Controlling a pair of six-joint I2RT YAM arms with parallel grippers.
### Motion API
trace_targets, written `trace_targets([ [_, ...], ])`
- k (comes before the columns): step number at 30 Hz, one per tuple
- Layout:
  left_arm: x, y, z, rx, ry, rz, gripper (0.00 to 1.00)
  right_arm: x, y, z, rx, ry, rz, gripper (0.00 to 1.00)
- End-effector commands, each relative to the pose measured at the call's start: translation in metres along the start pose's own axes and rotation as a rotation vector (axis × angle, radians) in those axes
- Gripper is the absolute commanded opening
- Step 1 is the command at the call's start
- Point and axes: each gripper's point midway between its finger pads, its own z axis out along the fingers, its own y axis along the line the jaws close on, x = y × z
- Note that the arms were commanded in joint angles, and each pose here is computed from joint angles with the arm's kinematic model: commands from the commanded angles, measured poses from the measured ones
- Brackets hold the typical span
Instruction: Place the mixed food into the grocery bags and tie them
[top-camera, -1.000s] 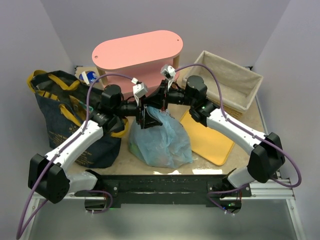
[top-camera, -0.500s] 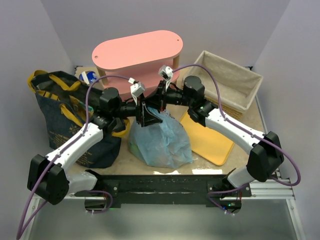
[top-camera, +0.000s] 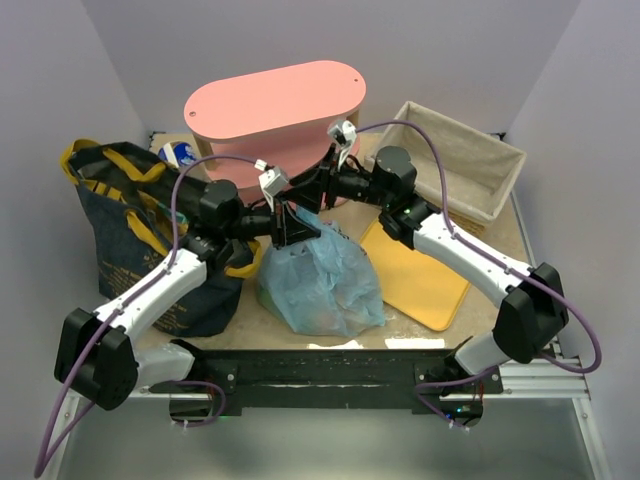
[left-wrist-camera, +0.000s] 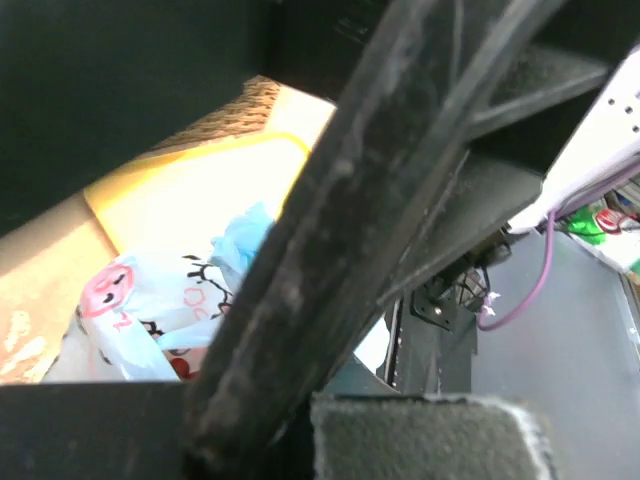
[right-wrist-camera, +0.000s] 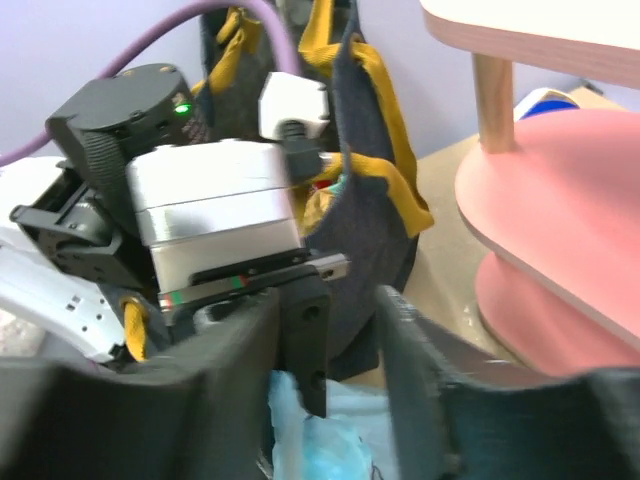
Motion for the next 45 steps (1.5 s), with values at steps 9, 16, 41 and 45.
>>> trace_targets([
  [9, 0.002, -0.012, -0.003, 0.053, 0.048, 0.153, 0.0, -0.057, 0.016, -0.068, -0.036, -0.127, 0.034, 0.74],
  [16, 0.003, -0.022, -0.007, 0.102, 0.058, 0.216, 0.0, -0.014, -0.005, -0.077, 0.031, -0.013, 0.021, 0.53],
  [41, 0.003, -0.032, -0.012, 0.134, 0.044, 0.246, 0.0, 0.026, 0.008, -0.082, -0.113, 0.064, 0.0, 0.43],
  [45, 0.003, -0.031, -0.011, 0.131, 0.044, 0.246, 0.0, 0.019, 0.014, -0.083, -0.136, 0.046, -0.02, 0.45],
])
